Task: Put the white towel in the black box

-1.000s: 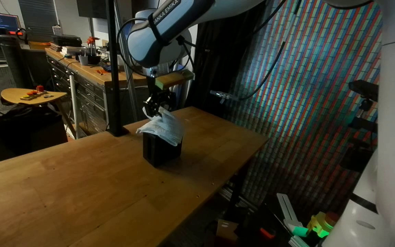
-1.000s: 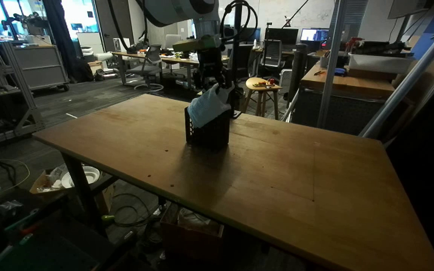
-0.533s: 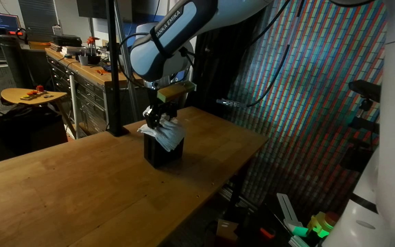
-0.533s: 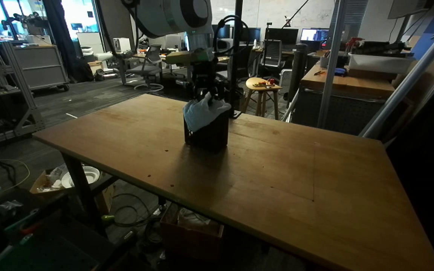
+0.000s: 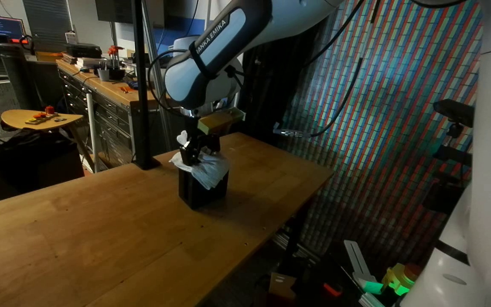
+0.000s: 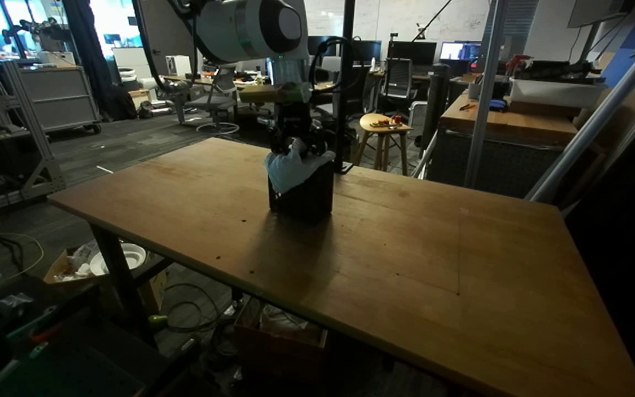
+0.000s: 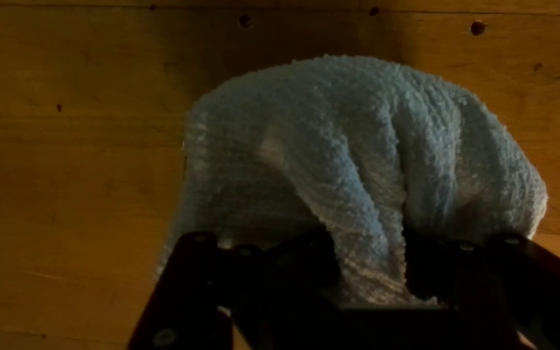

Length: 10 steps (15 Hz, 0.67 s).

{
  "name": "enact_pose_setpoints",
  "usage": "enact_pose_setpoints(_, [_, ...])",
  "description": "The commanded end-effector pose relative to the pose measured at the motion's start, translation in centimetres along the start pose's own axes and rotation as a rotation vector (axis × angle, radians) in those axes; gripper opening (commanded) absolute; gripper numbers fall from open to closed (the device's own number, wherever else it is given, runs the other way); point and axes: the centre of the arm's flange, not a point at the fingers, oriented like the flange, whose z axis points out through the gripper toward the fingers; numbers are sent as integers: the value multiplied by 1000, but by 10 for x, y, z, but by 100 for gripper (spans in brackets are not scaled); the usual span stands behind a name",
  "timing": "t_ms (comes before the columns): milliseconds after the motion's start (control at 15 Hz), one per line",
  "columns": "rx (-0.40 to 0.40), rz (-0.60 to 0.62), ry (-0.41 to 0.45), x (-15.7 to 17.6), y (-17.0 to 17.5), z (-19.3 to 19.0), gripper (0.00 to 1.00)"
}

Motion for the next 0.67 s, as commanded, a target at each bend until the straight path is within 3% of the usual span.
enact_pose_setpoints(0, [60,-31,11,-9,-1,12,4])
enact_pose_setpoints(333, [123,-37,17,-14,1,22,4])
enact_pose_setpoints(600, [110,-33,28,-16,12,11,4])
